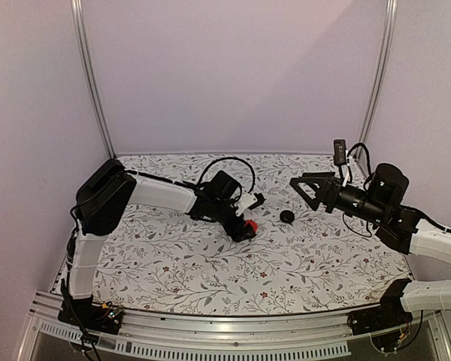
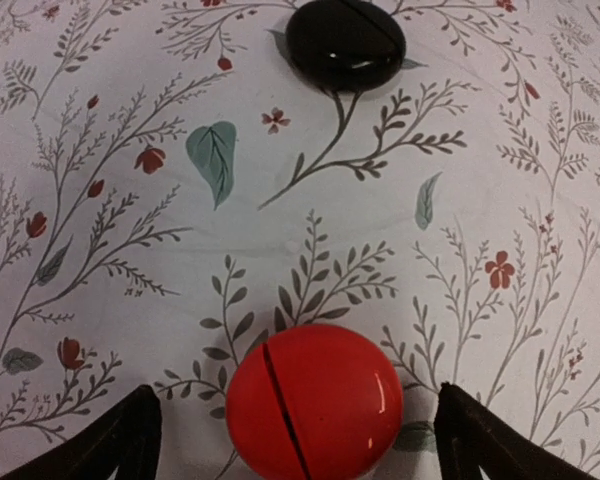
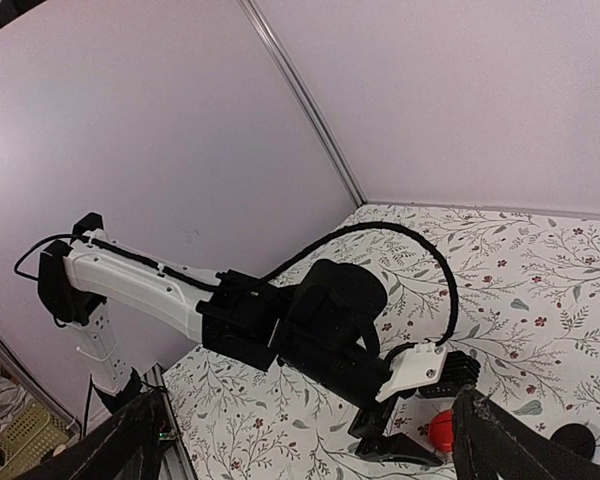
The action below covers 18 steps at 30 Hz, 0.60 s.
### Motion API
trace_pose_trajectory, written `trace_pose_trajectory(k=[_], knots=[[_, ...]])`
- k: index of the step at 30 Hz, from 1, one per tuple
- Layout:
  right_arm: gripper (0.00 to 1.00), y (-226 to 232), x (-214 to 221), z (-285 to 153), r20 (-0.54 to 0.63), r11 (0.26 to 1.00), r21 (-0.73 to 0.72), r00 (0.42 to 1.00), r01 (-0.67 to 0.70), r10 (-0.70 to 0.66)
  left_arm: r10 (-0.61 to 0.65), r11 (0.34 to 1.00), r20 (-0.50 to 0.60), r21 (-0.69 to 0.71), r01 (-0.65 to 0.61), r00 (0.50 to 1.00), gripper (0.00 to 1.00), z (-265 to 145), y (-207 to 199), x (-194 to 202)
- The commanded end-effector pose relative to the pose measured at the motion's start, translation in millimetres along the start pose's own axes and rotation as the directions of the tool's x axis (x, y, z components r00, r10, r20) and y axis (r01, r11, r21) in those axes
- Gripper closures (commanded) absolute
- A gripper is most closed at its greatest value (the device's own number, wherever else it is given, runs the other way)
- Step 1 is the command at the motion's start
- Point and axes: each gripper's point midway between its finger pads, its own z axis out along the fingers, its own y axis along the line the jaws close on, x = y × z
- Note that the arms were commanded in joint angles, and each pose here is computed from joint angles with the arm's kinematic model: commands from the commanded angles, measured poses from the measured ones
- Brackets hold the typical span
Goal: Insert the wireless bluetooth earbuds into the charging case
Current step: Place the charging case at the center of the board, then focus on the center of the board.
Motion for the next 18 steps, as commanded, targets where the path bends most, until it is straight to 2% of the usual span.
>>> trace_pose_trajectory(k=[1, 6, 9, 12, 15, 18], knots=[[0.01, -6, 7, 2, -0.029, 1.000, 0.009, 1.000, 0.013, -0.013, -0.023, 1.000, -0.009, -0.004, 0.023, 1.000, 0.01, -13, 4, -3], [0.01, -15, 9, 5, -0.063, 1.000, -0.001, 0.998, 0.025, -0.025, -0.013, 0.996, 0.143, -0.090, 0.026, 0.990, 0.00, -77, 12, -54], [0.01, -29, 4, 6, -0.084, 1.000, 0.010, 0.996, 0.016, -0.016, -0.036, 0.989, 0.260, -0.126, 0.071, 0.965, 0.00, -128, 20, -84], [0.01, -46, -6, 4, -0.081, 0.999, 0.032, 0.997, 0.008, -0.005, -0.131, 0.987, 0.339, -0.049, 0.156, 0.932, 0.00, -175, 32, -98], [0.01, -68, -18, -2, -0.070, 0.997, 0.076, 0.997, -0.002, 0.007, -0.321, 0.945, 0.404, 0.077, 0.318, 0.857, 0.00, -219, 61, -95], [0.01, -96, -29, -16, -0.051, 0.990, 0.139, 0.998, -0.018, 0.026, -0.489, 0.855, 0.455, 0.081, 0.512, 0.744, 0.00, -253, 105, -70]])
